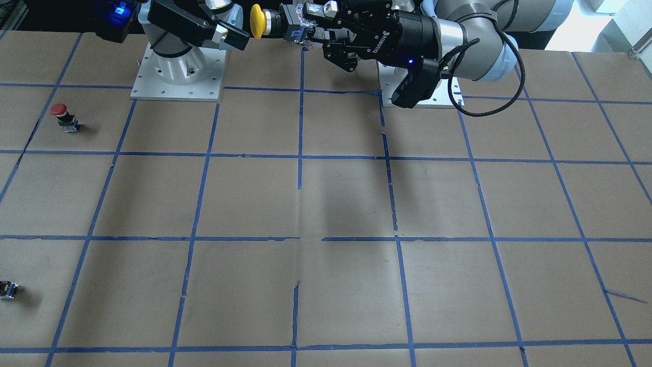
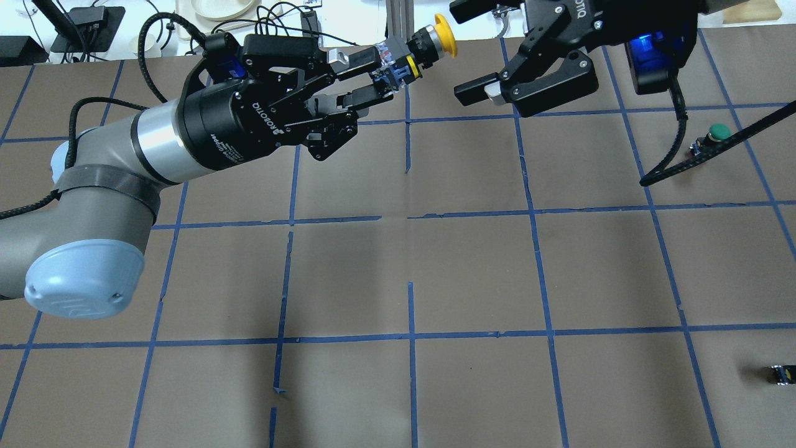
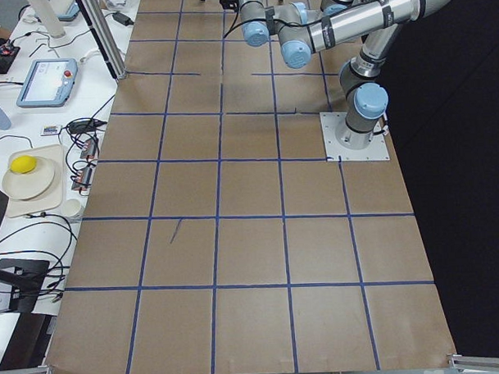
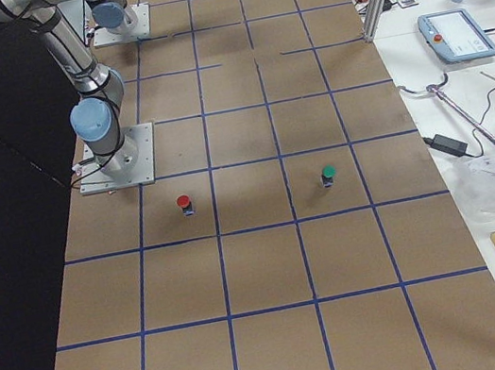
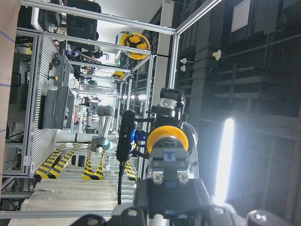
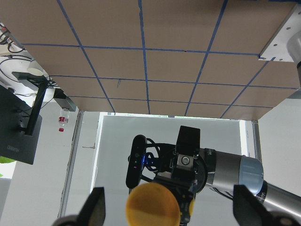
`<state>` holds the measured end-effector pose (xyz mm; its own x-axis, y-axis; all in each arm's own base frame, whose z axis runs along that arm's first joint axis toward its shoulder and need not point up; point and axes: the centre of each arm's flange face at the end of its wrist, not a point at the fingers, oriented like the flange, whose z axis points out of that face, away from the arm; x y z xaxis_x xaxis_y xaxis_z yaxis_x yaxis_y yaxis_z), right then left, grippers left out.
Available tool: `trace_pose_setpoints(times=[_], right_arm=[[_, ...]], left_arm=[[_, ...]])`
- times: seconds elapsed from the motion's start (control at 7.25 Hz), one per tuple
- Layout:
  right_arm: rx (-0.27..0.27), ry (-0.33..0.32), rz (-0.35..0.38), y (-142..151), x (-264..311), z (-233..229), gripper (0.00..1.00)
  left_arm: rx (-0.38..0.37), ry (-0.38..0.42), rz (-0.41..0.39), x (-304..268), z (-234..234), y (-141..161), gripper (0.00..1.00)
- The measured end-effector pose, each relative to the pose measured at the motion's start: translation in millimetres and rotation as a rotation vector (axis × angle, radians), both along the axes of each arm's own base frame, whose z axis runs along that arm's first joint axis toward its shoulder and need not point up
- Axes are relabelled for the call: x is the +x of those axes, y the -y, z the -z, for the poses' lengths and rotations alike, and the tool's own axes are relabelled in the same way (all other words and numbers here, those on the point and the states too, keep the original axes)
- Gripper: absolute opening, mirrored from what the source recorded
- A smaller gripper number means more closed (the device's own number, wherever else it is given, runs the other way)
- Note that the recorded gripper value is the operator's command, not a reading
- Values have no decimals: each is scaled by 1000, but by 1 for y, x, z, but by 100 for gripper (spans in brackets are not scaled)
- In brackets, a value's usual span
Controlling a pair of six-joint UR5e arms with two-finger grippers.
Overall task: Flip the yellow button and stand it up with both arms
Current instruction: 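Grasp the yellow cap with the right gripper and open the left gripper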
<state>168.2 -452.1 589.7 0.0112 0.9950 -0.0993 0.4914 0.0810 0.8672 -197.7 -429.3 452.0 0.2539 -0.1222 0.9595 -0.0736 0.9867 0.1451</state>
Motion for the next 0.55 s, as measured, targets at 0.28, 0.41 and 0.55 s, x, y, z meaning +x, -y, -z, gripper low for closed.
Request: trace_pose_setpoints(times=[0.28, 0.41, 0.55], right_arm=[[-2, -8, -5, 5, 3, -8, 95], [5, -8, -13, 6, 7, -7, 95], [17, -8, -18, 5, 9, -5, 95]], left_arm=[[0, 2, 7, -3, 0, -1, 4], [0, 2, 8, -4, 0, -2, 4], [0, 2, 9, -4, 0, -2, 5]])
